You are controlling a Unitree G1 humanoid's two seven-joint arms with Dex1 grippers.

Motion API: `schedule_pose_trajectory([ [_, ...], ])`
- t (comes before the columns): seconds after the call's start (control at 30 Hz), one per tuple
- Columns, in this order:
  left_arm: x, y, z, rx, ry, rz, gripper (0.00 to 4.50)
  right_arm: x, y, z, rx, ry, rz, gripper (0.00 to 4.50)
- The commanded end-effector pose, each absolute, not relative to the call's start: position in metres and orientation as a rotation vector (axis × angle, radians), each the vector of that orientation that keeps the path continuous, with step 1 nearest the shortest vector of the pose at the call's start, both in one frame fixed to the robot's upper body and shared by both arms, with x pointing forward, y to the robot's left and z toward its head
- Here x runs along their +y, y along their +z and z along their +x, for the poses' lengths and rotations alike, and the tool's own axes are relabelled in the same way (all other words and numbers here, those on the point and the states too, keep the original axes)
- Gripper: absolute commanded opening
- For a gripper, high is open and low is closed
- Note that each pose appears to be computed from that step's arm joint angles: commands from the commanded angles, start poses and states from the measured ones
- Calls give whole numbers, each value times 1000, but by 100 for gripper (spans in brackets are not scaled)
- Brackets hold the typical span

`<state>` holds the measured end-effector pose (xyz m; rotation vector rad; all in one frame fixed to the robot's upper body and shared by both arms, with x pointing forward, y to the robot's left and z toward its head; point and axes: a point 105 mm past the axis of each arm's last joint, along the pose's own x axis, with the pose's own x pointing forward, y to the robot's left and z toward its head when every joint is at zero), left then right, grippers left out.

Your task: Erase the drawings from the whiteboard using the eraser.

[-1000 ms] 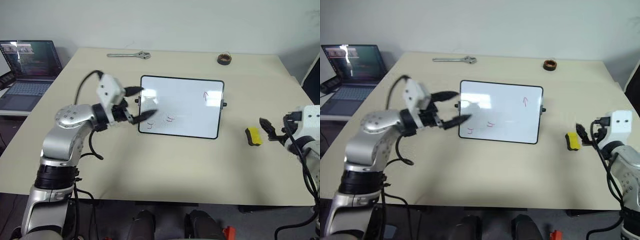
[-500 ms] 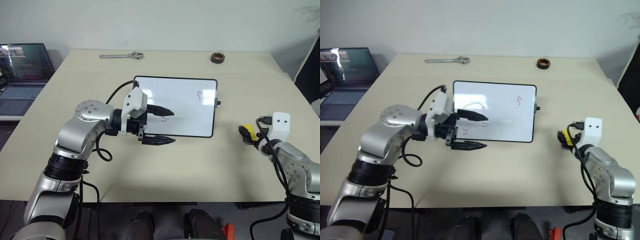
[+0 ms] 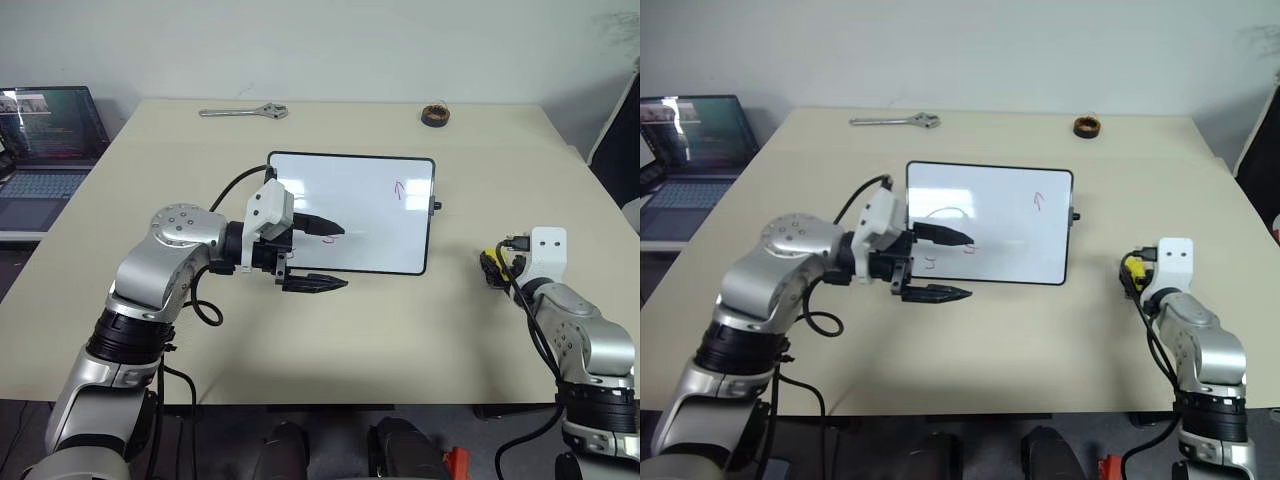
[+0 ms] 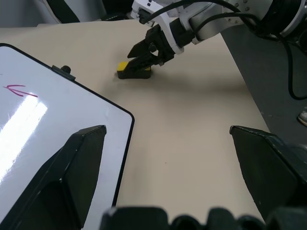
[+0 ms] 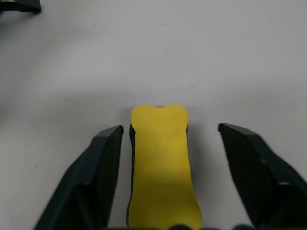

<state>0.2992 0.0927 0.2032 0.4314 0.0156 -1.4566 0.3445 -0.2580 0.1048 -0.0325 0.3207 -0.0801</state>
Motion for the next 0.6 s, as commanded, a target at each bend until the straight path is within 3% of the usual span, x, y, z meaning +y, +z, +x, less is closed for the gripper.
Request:
schedule_pose_trajectory([
  [0.03,91,215,296,-49,-1444,465,450,-263,113,347,287,-91,-44,200],
  [0.13,92,212,296,-42,-1437,463,450,-261,111,348,298,-79,-38,99],
  [0.6,100,209,296,-27,-1367,405,450,-246,122,345,264,3,-67,87],
])
